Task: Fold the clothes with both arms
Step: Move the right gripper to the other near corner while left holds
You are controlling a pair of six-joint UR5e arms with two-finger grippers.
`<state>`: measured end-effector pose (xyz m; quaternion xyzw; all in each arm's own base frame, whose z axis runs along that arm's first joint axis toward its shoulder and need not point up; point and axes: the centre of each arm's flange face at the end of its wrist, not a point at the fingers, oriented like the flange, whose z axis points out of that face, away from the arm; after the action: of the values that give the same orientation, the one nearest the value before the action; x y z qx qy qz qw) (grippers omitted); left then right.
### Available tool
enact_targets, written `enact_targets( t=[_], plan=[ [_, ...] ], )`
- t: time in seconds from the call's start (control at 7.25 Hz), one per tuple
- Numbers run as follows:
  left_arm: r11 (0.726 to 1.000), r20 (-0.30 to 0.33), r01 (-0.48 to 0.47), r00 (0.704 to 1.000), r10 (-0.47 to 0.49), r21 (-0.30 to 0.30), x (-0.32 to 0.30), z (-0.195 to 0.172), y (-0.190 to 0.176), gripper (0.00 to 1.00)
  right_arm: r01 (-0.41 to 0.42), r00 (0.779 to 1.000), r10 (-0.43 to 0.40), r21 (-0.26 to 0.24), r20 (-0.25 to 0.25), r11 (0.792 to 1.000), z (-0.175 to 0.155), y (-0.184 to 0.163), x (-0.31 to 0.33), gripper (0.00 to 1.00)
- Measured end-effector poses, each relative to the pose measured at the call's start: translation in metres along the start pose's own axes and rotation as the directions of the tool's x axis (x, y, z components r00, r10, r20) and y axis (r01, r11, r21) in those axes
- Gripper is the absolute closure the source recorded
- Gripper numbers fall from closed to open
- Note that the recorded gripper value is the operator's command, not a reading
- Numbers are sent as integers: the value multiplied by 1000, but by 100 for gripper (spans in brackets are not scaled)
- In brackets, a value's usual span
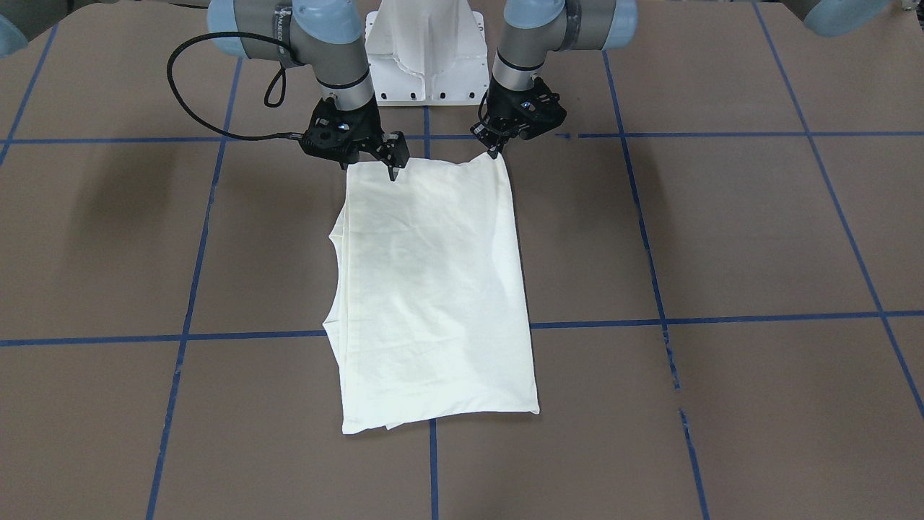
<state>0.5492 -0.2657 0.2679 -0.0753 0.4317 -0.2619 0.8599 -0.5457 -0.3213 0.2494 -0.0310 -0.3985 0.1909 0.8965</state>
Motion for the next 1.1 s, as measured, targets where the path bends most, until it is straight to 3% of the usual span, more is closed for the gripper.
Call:
enact_targets(
  t=[0.69, 1.1],
  plan=[
    [1000, -10, -1, 1000, 1, -4, 6, -3, 3, 100, -5, 999, 5, -4, -54, 1000, 26, 6, 24, 0],
    [1000, -13, -1, 1000, 1, -5, 8, -4, 3, 100, 8, 999, -8, 2, -52, 1000, 40, 11, 27, 0]
  ],
)
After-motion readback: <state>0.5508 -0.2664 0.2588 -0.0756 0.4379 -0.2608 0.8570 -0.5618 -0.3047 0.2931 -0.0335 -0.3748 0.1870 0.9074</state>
